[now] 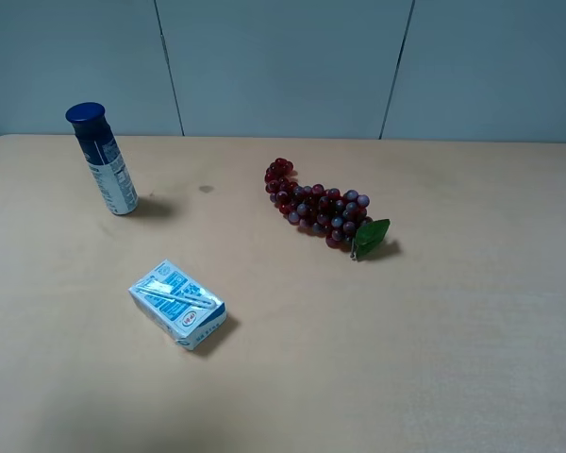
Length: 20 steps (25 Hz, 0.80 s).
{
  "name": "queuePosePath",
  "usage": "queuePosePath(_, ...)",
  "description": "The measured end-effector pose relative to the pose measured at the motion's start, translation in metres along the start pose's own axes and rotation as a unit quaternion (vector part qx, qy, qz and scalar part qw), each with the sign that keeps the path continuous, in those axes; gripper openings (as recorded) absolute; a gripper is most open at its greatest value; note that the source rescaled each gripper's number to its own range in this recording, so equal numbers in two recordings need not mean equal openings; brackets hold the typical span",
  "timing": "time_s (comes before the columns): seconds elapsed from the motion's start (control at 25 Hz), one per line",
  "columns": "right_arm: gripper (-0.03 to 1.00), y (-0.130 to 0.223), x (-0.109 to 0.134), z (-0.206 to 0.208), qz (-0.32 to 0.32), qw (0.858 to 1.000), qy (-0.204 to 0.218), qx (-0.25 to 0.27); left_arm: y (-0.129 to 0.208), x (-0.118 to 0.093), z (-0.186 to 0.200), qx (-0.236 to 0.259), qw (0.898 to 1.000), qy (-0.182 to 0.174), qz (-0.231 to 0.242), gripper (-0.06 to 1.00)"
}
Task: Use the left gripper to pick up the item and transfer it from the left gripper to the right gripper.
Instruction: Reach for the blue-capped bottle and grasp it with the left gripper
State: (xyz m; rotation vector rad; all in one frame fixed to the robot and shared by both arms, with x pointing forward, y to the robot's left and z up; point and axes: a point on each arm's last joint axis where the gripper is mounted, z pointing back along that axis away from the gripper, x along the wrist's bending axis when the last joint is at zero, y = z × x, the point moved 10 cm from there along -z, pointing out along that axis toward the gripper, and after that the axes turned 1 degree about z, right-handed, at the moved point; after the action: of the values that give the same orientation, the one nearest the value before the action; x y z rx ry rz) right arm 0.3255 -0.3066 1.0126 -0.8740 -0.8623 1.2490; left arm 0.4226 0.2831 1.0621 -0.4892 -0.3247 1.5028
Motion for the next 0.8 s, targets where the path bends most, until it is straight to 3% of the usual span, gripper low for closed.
queuePosePath(0.52, 1.0, 0.0, 0.0, 0.0, 0.0, 1.0, 0.0, 0.0, -0.107, 0.01, -0.066, 0.072, 0.997, 0.001, 0.014, 1.0)
queuePosePath(0.8, 1.0, 0.0, 0.0, 0.0, 0.0, 1.0, 0.0, 0.0, -0.141, 0.008, -0.108, 0.096, 0.995, -0.002, 0.009, 1.0)
